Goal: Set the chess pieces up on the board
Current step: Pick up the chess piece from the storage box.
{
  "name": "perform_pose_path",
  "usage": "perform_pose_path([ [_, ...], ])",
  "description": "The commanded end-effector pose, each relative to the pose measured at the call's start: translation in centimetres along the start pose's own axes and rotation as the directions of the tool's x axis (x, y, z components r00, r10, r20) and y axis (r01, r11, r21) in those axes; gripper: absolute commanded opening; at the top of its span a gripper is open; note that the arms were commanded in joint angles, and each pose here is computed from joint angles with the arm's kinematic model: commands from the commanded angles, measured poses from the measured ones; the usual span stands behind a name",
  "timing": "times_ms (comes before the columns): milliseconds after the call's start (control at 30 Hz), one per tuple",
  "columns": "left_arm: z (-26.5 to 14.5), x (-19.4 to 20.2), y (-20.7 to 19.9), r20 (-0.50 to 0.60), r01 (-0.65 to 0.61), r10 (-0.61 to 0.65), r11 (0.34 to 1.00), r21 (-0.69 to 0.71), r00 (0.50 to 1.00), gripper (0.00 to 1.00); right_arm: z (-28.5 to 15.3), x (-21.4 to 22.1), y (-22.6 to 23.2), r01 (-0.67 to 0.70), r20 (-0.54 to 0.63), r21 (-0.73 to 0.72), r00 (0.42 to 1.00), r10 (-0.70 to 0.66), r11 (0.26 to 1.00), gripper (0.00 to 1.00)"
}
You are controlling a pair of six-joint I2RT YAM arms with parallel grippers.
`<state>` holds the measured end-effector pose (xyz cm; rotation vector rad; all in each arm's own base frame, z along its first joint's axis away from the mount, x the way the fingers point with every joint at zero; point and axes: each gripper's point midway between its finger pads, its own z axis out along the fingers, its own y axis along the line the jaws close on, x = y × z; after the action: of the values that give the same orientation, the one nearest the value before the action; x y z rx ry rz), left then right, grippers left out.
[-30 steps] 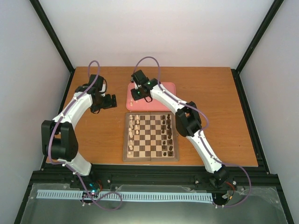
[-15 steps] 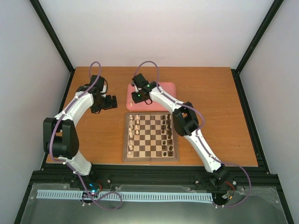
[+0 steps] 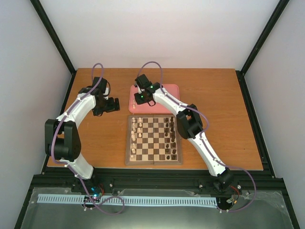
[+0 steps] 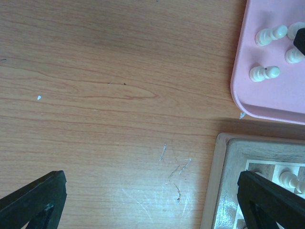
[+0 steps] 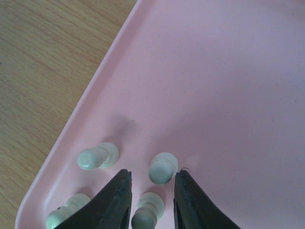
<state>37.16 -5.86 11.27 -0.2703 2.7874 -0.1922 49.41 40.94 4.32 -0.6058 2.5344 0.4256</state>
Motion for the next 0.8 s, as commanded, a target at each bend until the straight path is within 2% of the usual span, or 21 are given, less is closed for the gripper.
perform_pose_path([
  [0,-0.8,-0.9,-0.6,0.025,-0.02,0.02,1.0,0.014,0.999,1.0,-0.1,-0.3,-0.3,-0.001,0.0,0.003,1.0,0.001,1.0,0.27],
  [167,-1.0,-0.8,-0.6,0.029,-0.021,0.021,1.0,0.015,0.999,1.0,-0.2,-0.1,-0.4,0.0,-0.007,0.006,1.0,0.0,1.0,0.31],
  [267,-1.1,-0.8,-0.6,0.032,-0.02,0.02,1.0,0.015,0.999,1.0,-0.2,0.0,-0.4,-0.001,-0.009,0.009,1.0,0.002,1.0,0.3],
  [433,-1.1,-0.8,-0.6,0.031,-0.02,0.019,1.0,0.015,0.999,1.0,-0.2,0.1,-0.4,0.002,-0.016,0.004,1.0,-0.002,1.0,0.21],
  [567,-1.1,-0.8,-0.6,0.032,-0.02,0.019,1.0,0.016,0.999,1.0,-0.2,0.6,-0.3,0.003,-0.037,-0.003,0.999,-0.003,1.0,0.07],
  [767,-1.3,-0.9,-0.6,0.038,-0.022,0.021,1.0,0.017,0.999,1.0,-3.0,-1.4,-0.3,0.013,0.017,0.021,1.0,-0.013,1.0,0.03],
])
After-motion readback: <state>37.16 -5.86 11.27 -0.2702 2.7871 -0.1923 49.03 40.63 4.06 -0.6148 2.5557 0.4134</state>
